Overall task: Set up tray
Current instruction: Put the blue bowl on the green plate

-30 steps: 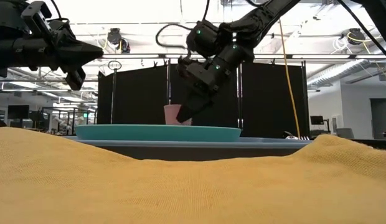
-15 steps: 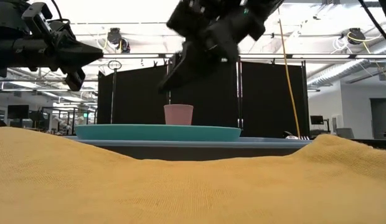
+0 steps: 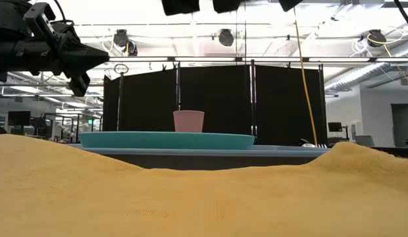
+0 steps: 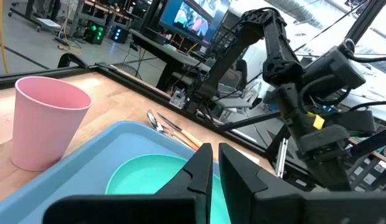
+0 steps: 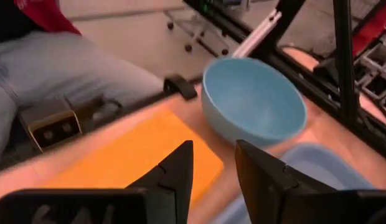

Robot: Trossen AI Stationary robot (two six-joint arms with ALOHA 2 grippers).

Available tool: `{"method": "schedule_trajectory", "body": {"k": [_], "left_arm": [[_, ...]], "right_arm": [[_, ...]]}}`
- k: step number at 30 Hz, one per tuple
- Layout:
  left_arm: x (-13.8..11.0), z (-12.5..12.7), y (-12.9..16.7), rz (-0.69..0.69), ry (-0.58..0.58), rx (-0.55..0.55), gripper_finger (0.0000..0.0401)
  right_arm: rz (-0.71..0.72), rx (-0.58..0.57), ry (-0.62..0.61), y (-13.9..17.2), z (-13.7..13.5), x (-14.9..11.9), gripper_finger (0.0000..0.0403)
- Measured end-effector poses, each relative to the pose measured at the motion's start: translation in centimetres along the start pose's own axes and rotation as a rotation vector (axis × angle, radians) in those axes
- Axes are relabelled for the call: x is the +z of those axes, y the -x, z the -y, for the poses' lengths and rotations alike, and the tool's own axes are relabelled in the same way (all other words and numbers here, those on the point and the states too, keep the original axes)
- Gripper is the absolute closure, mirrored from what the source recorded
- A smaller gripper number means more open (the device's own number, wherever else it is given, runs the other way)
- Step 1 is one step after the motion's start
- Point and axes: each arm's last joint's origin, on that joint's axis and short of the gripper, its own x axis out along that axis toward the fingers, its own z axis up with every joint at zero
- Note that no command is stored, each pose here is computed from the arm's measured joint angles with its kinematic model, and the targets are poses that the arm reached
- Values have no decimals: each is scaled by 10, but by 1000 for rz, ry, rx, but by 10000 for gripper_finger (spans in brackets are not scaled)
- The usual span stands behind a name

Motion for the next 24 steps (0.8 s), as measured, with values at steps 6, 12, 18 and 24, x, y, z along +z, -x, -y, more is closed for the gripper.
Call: {"method": "schedule_trajectory", "body": {"k": [6,12,18,24], "left_arm": [[0,0,0,1,-2,1,370],[0,0,0,1,-6,1,370],[0,0,0,1,-4,1,370],[0,0,0,3,-1,0,370]], "right_arm": [[33,-19,-18,-1,2,3,293],[90,-34,24,-4,1,7,293],[111,-18,37,-4,2,8,293],[56,9,-5,-7,-1,1,293]]}}
